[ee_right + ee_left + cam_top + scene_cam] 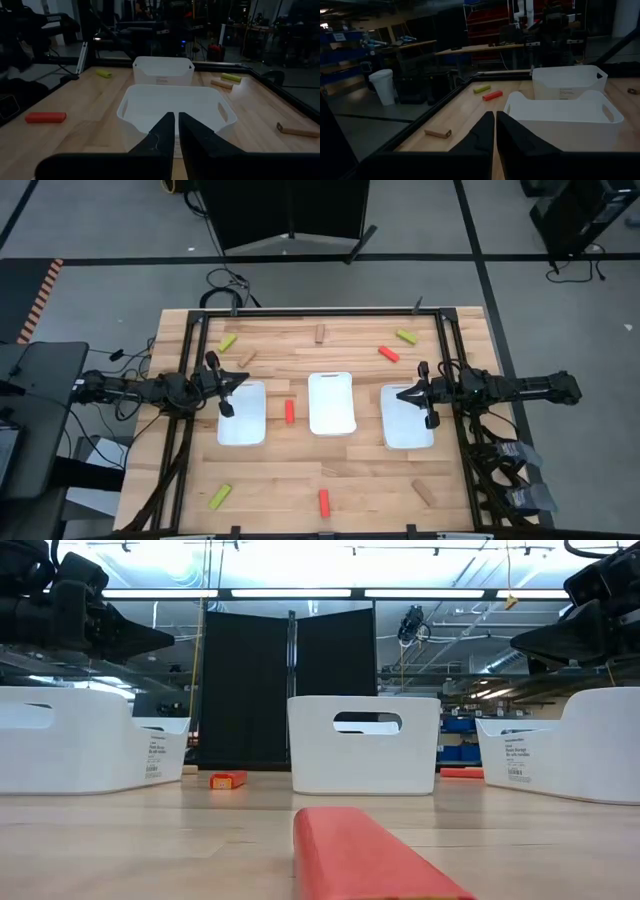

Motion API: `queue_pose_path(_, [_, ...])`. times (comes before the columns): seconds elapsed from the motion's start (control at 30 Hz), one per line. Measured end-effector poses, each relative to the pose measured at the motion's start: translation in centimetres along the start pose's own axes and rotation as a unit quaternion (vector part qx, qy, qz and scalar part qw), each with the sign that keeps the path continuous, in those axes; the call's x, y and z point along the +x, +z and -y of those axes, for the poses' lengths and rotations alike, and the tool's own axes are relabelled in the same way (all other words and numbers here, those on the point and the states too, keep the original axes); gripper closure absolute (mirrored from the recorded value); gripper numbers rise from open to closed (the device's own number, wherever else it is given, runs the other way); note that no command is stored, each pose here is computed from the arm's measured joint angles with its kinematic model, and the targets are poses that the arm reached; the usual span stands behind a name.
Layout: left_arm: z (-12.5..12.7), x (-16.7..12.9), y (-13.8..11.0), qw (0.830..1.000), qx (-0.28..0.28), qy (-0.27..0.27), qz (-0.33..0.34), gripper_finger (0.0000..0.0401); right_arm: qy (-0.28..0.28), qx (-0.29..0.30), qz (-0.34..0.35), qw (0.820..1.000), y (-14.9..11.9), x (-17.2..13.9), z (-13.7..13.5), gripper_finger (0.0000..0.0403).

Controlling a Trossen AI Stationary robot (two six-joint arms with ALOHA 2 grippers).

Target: Sort blocks

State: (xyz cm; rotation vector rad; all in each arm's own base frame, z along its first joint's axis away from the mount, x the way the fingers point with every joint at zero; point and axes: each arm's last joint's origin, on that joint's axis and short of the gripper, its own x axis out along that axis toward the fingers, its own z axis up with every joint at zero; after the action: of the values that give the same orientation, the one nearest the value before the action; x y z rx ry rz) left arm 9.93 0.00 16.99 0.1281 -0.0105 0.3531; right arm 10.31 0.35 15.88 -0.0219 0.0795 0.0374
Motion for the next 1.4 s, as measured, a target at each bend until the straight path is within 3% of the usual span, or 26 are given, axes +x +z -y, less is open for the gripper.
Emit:
queue_pose_path(0.27, [0.0,0.0,0.1,1.0,-0.021,0.0,0.005,0.0373,0.0,0.0,0.0,1.0,0.0,0.0,0.0,0.0366])
queue_pose_path(0.37, [-0.1,0.0,0.7,0.995,-0.099,0.001,0.032,0.0373,0.0,0.0,0.0,1.0,0.0,0.0,0.0,0.0366])
queue_pose_path(0.5, [-0.4,-0.1,1.8,0.969,-0.231,0.0,0.086,0.0373,0.0,0.0,0.0,1.0,0.0,0.0,0.0,0.0366])
queue_pose_path(0.63, [-0.8,0.1,3.2,0.958,-0.273,0.019,0.088,0.0373,0.0,0.0,0.0,1.0,0.0,0.0,0.0,0.0366])
queue_pose_path(0.8, [-1.5,1.4,6.5,0.951,-0.294,0.069,0.061,0.0373,-0.006,0.0,0.021,1.0,0.4,0.0,0.0,0.0366])
queue_pose_path(0.93, [-2.6,3.7,9.3,0.945,-0.271,0.178,-0.04,0.0373,-0.008,-0.014,0.05,0.999,1.0,-0.1,0.1,0.0366])
queue_pose_path(1.03, [-4.2,5.9,10.5,0.915,-0.258,0.267,-0.158,0.0373,-0.011,-0.029,0.093,0.995,1.8,-0.2,0.1,0.0366])
queue_pose_path(1.13, [-6.5,8.2,10.6,0.865,-0.262,0.319,-0.284,0.0372,-0.013,-0.029,0.142,0.989,2.7,-0.4,0.1,0.0366])
queue_pose_path(1.27, [-10.3,10.7,9.6,0.811,-0.248,0.34,-0.406,0.0362,-0.016,-0.029,0.207,0.978,3.9,-0.8,0.1,0.0366])
queue_pose_path(1.4, [-14.1,11.8,8.6,0.772,-0.248,0.341,-0.475,0.0326,-0.017,-0.021,0.251,0.968,4.7,-1.2,0.1,0.0366])
